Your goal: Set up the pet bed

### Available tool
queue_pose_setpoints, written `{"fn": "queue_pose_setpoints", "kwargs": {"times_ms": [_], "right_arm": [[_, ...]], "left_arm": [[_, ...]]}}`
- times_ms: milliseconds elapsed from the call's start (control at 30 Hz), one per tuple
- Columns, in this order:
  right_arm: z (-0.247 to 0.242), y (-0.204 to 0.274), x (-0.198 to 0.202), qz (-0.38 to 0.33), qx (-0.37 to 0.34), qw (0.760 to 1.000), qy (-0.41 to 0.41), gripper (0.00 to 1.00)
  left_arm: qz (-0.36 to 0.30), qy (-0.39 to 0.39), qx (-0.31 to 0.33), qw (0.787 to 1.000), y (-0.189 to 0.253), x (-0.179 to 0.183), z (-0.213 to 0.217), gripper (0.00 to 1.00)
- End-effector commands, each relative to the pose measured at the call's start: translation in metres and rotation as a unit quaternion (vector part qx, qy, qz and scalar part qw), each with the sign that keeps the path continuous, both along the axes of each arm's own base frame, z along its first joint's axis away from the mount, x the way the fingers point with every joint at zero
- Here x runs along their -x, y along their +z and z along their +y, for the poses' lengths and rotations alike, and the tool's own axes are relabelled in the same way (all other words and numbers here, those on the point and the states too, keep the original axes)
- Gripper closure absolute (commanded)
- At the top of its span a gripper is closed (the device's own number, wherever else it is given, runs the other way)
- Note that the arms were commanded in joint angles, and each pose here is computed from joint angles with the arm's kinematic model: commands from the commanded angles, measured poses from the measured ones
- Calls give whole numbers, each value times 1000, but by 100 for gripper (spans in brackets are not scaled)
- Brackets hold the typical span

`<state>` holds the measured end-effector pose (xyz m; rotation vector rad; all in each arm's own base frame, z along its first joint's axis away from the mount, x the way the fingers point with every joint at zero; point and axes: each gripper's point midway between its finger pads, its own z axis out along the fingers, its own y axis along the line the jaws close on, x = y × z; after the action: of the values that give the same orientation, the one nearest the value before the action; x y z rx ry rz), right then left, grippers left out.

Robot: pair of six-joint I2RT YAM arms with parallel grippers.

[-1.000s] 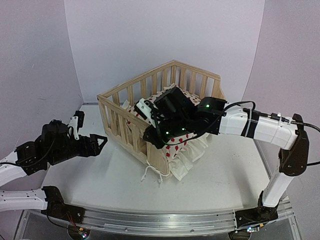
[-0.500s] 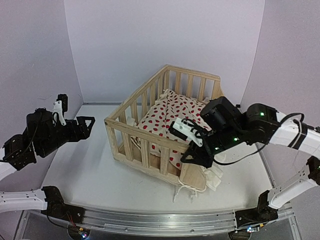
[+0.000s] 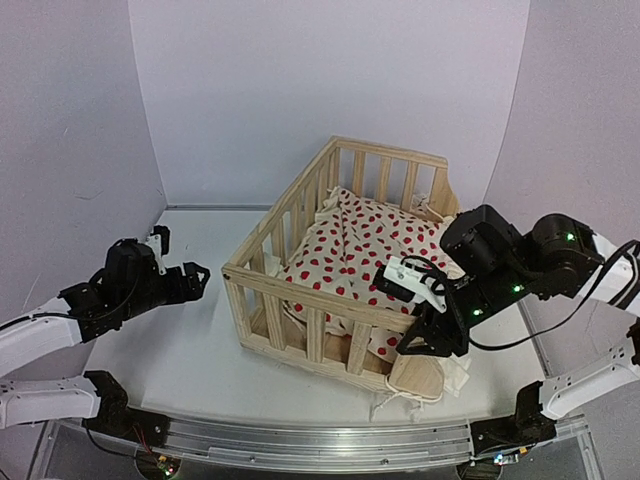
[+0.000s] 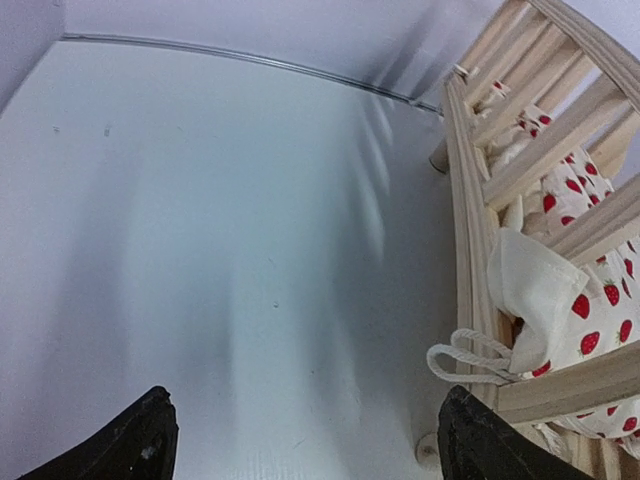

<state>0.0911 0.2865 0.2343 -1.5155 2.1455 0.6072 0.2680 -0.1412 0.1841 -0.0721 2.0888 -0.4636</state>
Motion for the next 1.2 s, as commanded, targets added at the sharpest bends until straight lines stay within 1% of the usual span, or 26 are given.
{"fn": "queue_pose_setpoints", "kwargs": {"times_ms": [0,33,67,100,133,167,267,367,400,467,500,567,667,733,800,933,1033,1067,1167], "right_arm": [[-4,56,24,85,-63,994,-30,54],[-3,66,15,61,-66,995,-42,47],[-1,74,11,50,-68,996,-43,44],[2,83,8,43,-74,996,-41,36],[6,91,8,40,-80,995,-35,31],[9,97,8,35,-87,995,-29,29],[16,114,-9,-3,-96,994,-49,23],[18,131,-51,-79,-84,986,-121,16],[18,137,-67,-93,-83,982,-142,15],[24,150,-99,-98,-91,975,-175,14],[27,149,-114,-96,-88,974,-184,14],[35,142,-143,-80,-81,975,-189,15],[61,118,-169,-63,-59,985,-151,16],[83,102,-173,-55,-53,992,-102,19],[101,89,-179,-52,-55,994,-78,21],[131,62,-191,-46,-64,996,-47,22],[149,43,-199,-43,-69,996,-33,22],[154,33,-202,-39,-67,997,-30,22],[164,13,-209,-41,-65,997,-23,23]], "left_arm": [[-58,-144,83,984,27,-6,-57,11],[-53,-151,86,983,22,-10,-61,11],[-48,-149,90,984,19,-14,-62,12],[-46,-149,97,983,17,-19,-62,12],[-39,-154,110,981,16,-24,-64,12],[-33,-161,125,978,17,-29,-66,12],[-13,-178,161,971,18,-49,-70,10],[-8,-212,207,955,16,-59,-79,6],[2,-227,228,947,14,-62,-82,7],[21,-260,268,927,7,-67,-89,10],[26,-279,278,919,5,-67,-95,13],[49,-303,286,908,-7,-71,-105,16],[93,-327,305,890,-26,-73,-118,25],[105,-343,312,880,-32,-69,-127,32],[109,-360,312,872,-31,-63,-138,39],[113,-367,315,868,-30,-59,-143,55],[126,-359,320,868,-35,-57,-143,74],[130,-357,322,867,-36,-56,-143,79],[128,-365,322,864,-31,-51,-147,83]]}}
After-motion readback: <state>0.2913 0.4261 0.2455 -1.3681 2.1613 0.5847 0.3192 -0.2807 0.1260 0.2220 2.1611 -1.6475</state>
